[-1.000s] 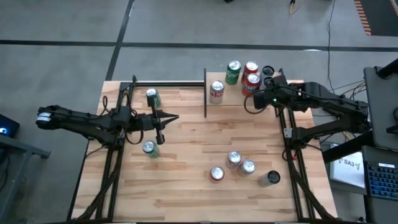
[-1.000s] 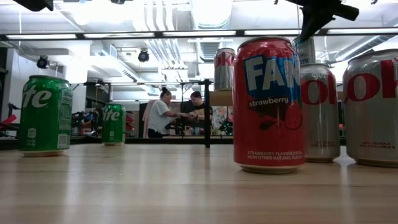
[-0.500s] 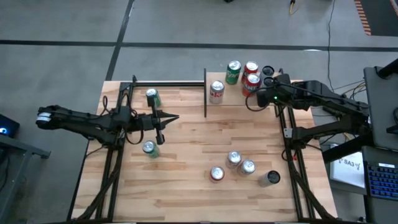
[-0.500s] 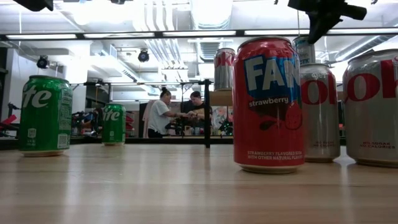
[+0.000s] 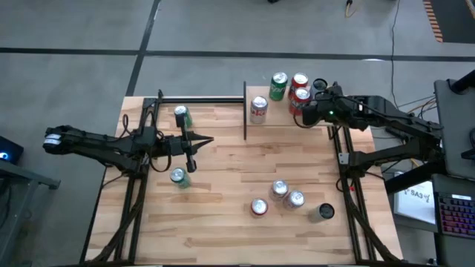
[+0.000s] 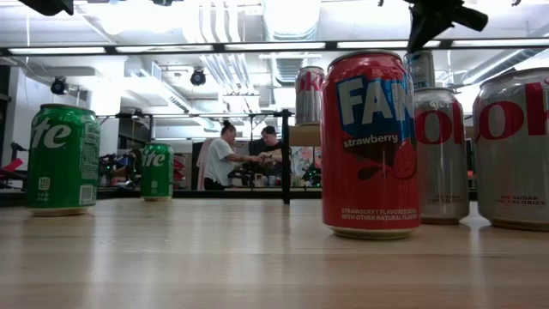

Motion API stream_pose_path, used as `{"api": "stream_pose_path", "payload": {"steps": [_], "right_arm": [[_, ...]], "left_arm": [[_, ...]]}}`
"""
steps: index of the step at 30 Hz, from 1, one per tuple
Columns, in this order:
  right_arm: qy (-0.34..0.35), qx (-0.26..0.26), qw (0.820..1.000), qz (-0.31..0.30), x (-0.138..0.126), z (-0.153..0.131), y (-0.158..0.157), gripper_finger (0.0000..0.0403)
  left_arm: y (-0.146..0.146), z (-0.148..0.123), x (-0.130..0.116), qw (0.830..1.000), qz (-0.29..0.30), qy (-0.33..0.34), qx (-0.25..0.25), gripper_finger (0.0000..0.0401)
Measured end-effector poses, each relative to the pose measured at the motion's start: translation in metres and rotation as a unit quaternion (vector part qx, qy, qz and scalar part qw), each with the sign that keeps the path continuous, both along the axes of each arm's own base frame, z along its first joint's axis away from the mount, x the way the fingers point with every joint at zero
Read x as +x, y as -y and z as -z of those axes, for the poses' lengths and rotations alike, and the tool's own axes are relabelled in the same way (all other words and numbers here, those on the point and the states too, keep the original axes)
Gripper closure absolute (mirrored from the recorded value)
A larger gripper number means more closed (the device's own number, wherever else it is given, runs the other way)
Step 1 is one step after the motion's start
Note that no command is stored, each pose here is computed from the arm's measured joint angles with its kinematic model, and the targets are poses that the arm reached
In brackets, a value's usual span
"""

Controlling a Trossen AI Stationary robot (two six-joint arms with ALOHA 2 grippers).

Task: Place canned beverage on shelf
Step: Put the left white soda can on the shelf aligned in front of the other white soda can

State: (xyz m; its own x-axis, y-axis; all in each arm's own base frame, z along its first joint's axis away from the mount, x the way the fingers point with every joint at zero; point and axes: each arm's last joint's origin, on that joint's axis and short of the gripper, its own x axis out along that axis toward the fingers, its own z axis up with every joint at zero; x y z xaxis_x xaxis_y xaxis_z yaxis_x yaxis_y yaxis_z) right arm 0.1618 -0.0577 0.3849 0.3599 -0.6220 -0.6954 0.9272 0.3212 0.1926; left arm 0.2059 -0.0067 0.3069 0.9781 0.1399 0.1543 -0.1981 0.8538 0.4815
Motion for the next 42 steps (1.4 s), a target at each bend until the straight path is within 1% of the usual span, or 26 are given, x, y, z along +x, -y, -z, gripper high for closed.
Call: {"api": "stream_pose_path", "payload": {"steps": [2,9,13,19,22,25,29,35,39,42], "right_arm": [[-0.010,-0.004,1.000,0.003,-0.002,0.001,0.000,0.0390],[-0.029,0.008,0.999,0.013,-0.006,0.003,-0.001,0.0390],[-0.030,0.011,0.999,0.017,-0.011,0.003,-0.002,0.0390],[-0.014,0.003,1.000,0.021,-0.022,-0.004,-0.005,0.0390],[0.018,0.023,1.000,0.008,-0.029,-0.015,-0.008,0.0390],[0.050,0.009,0.999,0.008,-0.031,-0.027,-0.009,0.0390],[0.056,-0.047,0.997,0.005,-0.022,-0.035,-0.004,0.0390],[-0.007,-0.101,0.995,0.023,0.000,-0.028,0.004,0.0390],[-0.029,-0.103,0.994,0.023,0.014,-0.021,0.008,0.0390],[-0.039,-0.101,0.994,0.022,0.020,-0.017,0.010,0.0390]], "left_arm": [[0.000,0.000,0.000,1.000,0.000,0.001,0.000,0.0399],[0.000,0.000,0.000,1.000,0.000,0.001,0.000,0.0399],[0.000,0.000,0.000,1.000,0.000,0.001,0.000,0.0399],[0.000,0.000,0.000,1.000,0.000,0.001,0.000,0.0399],[0.000,0.000,0.000,1.000,0.000,0.001,0.000,0.0399],[0.000,0.000,0.000,1.000,0.000,-0.001,0.000,0.0399],[0.000,0.000,0.000,1.000,0.000,-0.001,0.000,0.0399],[0.000,0.000,0.000,1.000,0.000,-0.001,0.000,0.0399],[0.000,0.000,0.000,1.000,0.000,-0.001,0.000,0.0399],[0.000,0.000,0.000,1.000,0.000,-0.002,0.000,0.0399]]}}
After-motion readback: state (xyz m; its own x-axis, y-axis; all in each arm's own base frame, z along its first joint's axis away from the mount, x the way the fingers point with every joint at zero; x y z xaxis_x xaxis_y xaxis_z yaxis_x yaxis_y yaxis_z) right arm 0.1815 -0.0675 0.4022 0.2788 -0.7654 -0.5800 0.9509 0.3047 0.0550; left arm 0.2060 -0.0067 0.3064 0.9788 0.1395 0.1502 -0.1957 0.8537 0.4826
